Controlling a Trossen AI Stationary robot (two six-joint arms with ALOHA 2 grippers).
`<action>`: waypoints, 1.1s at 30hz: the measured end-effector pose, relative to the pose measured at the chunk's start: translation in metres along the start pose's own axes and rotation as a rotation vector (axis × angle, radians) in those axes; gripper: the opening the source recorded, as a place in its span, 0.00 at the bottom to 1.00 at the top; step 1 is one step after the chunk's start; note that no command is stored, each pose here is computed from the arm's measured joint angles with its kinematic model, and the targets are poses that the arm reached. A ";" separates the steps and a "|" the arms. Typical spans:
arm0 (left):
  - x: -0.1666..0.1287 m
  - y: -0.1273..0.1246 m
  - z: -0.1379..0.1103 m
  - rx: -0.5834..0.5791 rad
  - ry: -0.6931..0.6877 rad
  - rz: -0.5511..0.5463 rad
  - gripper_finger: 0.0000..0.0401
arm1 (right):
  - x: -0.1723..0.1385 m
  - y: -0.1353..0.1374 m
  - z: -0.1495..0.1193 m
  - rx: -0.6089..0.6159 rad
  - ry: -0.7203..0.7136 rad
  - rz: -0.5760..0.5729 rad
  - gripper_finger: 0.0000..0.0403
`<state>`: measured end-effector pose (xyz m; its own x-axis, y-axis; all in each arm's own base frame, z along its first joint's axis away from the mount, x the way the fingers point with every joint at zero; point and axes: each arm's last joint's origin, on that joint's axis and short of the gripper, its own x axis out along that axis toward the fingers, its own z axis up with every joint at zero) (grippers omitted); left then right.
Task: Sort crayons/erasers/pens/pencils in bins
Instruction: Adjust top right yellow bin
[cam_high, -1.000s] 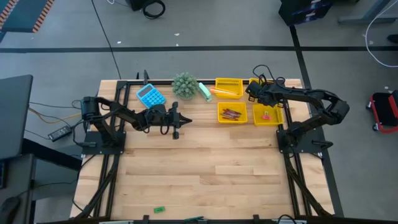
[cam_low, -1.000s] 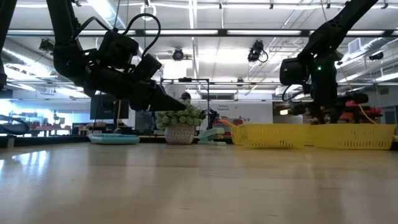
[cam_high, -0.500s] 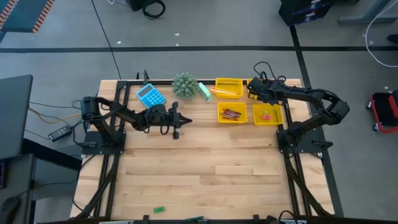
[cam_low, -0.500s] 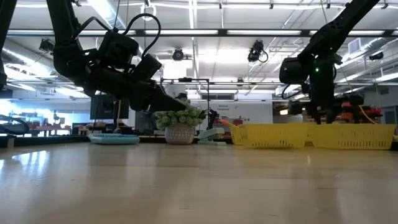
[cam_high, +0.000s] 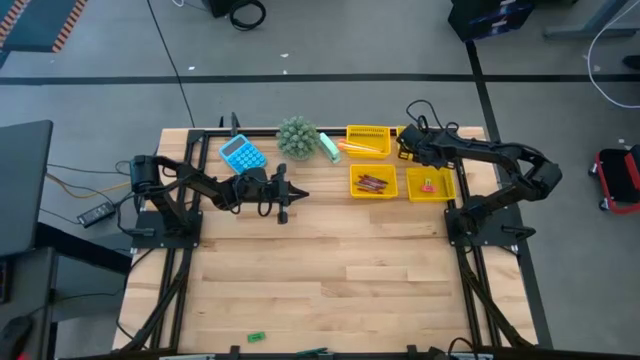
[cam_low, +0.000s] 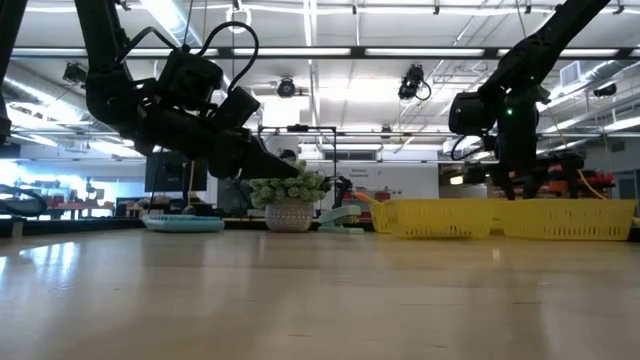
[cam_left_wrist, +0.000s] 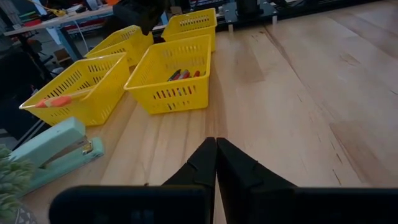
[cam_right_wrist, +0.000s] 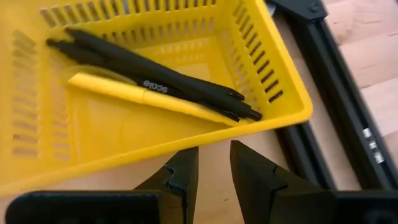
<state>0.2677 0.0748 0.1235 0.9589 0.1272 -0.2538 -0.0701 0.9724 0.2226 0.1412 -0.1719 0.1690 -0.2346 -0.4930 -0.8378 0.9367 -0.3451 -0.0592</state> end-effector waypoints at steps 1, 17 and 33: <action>0.000 0.000 0.000 0.000 0.000 0.000 0.04 | 0.001 -0.001 0.001 0.002 -0.001 -0.008 0.25; 0.000 0.000 0.000 0.000 0.004 0.000 0.05 | 0.004 -0.003 -0.009 -0.023 0.042 0.004 0.25; 0.000 0.000 0.000 0.000 0.003 0.000 0.07 | 0.003 0.004 -0.006 -0.033 0.012 0.066 0.25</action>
<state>0.2675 0.0750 0.1231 0.9579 0.1275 -0.2570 -0.0699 0.9725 0.2222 0.1455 -0.1697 0.1625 -0.1695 -0.5041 -0.8468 0.9581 -0.2856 -0.0218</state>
